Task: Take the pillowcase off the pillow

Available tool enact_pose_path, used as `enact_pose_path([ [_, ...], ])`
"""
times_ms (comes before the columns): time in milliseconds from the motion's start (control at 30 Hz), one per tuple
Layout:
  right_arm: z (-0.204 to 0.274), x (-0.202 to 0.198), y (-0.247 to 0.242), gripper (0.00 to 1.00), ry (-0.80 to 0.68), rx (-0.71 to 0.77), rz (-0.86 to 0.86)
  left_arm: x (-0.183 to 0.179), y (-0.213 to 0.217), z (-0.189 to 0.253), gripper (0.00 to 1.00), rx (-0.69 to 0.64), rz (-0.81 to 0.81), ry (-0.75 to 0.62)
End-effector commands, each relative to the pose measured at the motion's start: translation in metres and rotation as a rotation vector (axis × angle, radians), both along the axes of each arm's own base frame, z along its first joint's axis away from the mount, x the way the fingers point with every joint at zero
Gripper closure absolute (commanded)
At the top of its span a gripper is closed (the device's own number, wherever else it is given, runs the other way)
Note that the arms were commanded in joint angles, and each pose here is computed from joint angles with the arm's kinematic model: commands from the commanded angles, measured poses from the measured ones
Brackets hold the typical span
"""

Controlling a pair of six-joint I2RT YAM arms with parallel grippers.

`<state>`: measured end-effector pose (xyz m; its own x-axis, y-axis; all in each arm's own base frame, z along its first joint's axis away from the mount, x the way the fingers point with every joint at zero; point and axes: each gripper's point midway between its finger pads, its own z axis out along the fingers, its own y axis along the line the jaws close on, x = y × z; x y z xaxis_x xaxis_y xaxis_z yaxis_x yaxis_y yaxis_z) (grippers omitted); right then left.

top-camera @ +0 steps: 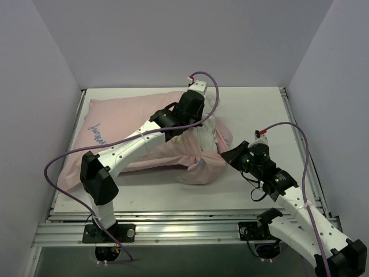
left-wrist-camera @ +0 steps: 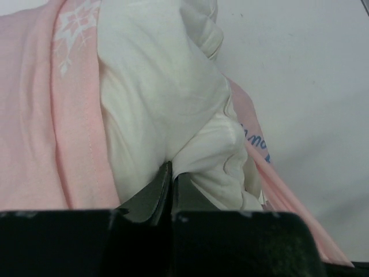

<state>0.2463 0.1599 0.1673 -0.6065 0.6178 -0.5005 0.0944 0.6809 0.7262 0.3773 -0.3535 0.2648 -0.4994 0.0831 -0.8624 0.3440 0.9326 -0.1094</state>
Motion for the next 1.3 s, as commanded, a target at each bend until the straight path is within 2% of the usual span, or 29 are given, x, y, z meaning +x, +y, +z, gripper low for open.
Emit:
enact_pose_path([
  [0,-0.055,-0.044,-0.026,1.0,0.221,-0.173,0.033,0.073,0.068,0.115,0.98,-0.215,0.397,-0.327],
  [233,-0.07,-0.053,-0.029,1.0,0.258,-0.164,0.023,0.076,0.08,0.161,0.98,-0.317,0.465,-0.425],
  [300,-0.069,-0.053,-0.03,1.0,0.255,-0.163,0.02,0.073,0.073,0.171,0.98,-0.341,0.42,-0.424],
  [400,-0.073,-0.048,-0.029,1.0,0.245,-0.17,0.014,0.051,0.043,0.172,0.98,-0.399,0.234,-0.369],
  [467,-0.08,-0.044,-0.026,1.0,0.258,-0.166,0.019,0.019,0.022,0.181,0.98,-0.461,0.069,-0.327],
  [500,-0.075,-0.037,-0.019,1.0,0.228,-0.138,0.034,0.01,0.014,0.163,0.98,-0.469,0.023,-0.273],
  [567,-0.08,-0.032,-0.01,1.0,0.224,-0.121,0.061,-0.032,-0.005,0.17,0.98,-0.528,-0.14,-0.229],
  [633,-0.07,-0.02,0.003,1.0,0.166,-0.084,0.109,-0.058,-0.017,0.15,0.98,-0.518,-0.221,-0.173],
  [667,-0.07,-0.015,0.006,0.98,0.164,-0.091,0.118,-0.082,-0.026,0.153,0.98,-0.526,-0.286,-0.162],
  [767,-0.06,-0.004,0.004,0.88,0.115,-0.15,0.13,-0.115,-0.036,0.127,0.98,-0.497,-0.377,-0.1],
  [867,-0.039,-0.003,-0.015,0.73,0.068,-0.246,0.097,-0.129,-0.025,0.101,0.68,-0.464,-0.359,-0.042],
  [900,-0.025,0.0,-0.019,0.62,0.037,-0.262,0.079,-0.128,-0.017,0.094,0.51,-0.455,-0.32,-0.032],
  [967,-0.006,-0.002,-0.033,0.52,-0.026,-0.318,0.057,-0.135,0.003,0.086,0.35,-0.452,-0.274,-0.023],
  [1000,-0.003,-0.007,-0.039,0.42,-0.023,-0.345,0.053,-0.137,0.012,0.083,0.22,-0.454,-0.248,-0.011],
  [1133,0.031,-0.011,-0.046,0.26,-0.116,-0.386,0.073,-0.144,0.06,0.073,0.04,-0.458,-0.088,-0.013],
  [1167,0.034,-0.011,-0.044,0.24,-0.126,-0.381,0.087,-0.149,0.075,0.079,0.04,-0.479,-0.06,-0.023],
  [1233,0.042,-0.012,-0.027,0.2,-0.159,-0.334,0.162,-0.153,0.097,0.055,0.04,-0.457,0.032,0.025],
  [1267,0.038,-0.01,-0.02,0.2,-0.155,-0.324,0.192,-0.151,0.117,0.055,0.04,-0.458,0.111,-0.004],
])
